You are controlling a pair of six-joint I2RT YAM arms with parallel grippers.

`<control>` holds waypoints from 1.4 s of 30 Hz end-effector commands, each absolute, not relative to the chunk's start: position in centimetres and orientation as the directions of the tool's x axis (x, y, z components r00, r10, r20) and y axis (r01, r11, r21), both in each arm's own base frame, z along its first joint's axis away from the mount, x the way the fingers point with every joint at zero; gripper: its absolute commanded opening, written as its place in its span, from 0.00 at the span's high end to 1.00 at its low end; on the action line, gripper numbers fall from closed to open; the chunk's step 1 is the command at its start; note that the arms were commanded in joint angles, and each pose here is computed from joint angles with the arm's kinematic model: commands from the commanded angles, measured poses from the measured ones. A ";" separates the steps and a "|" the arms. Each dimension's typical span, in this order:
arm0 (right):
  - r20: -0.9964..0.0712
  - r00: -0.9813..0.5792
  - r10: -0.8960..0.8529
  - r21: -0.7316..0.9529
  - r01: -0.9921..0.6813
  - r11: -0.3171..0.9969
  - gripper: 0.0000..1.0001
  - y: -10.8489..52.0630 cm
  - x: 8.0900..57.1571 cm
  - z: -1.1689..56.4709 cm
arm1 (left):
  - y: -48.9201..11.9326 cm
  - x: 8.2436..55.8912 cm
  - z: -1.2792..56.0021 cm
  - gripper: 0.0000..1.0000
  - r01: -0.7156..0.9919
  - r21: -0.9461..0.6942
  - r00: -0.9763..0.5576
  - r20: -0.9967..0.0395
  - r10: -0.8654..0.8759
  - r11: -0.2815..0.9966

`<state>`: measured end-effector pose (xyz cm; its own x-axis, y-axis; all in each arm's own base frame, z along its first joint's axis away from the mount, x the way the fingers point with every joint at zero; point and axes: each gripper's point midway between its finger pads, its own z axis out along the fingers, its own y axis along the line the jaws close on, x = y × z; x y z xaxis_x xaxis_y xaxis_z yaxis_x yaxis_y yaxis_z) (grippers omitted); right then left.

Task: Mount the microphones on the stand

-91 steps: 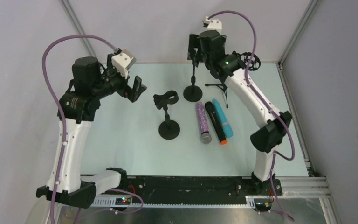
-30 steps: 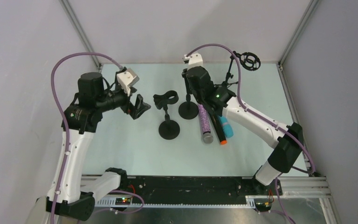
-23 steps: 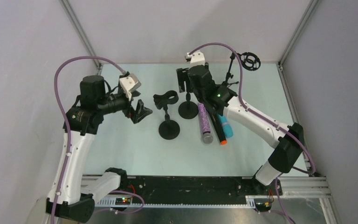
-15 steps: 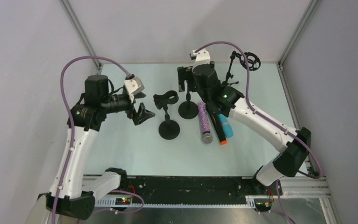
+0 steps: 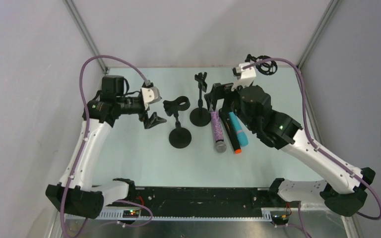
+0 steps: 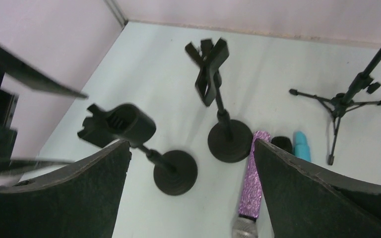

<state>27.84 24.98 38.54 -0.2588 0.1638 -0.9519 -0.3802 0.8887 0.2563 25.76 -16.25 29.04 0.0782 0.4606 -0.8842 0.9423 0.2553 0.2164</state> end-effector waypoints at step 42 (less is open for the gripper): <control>-0.979 -0.203 -0.019 0.103 -0.573 0.813 0.26 43.0 31.4 14.0 | -10.9 27.7 30.7 0.00 0.854 0.020 -0.164 -0.938 0.305 0.520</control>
<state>29.23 42.16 11.05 -0.3086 -0.1264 -0.9428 -0.6423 0.7587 0.1085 27.32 -10.88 29.58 -0.1786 0.3238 -0.9291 0.8561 0.5166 0.0155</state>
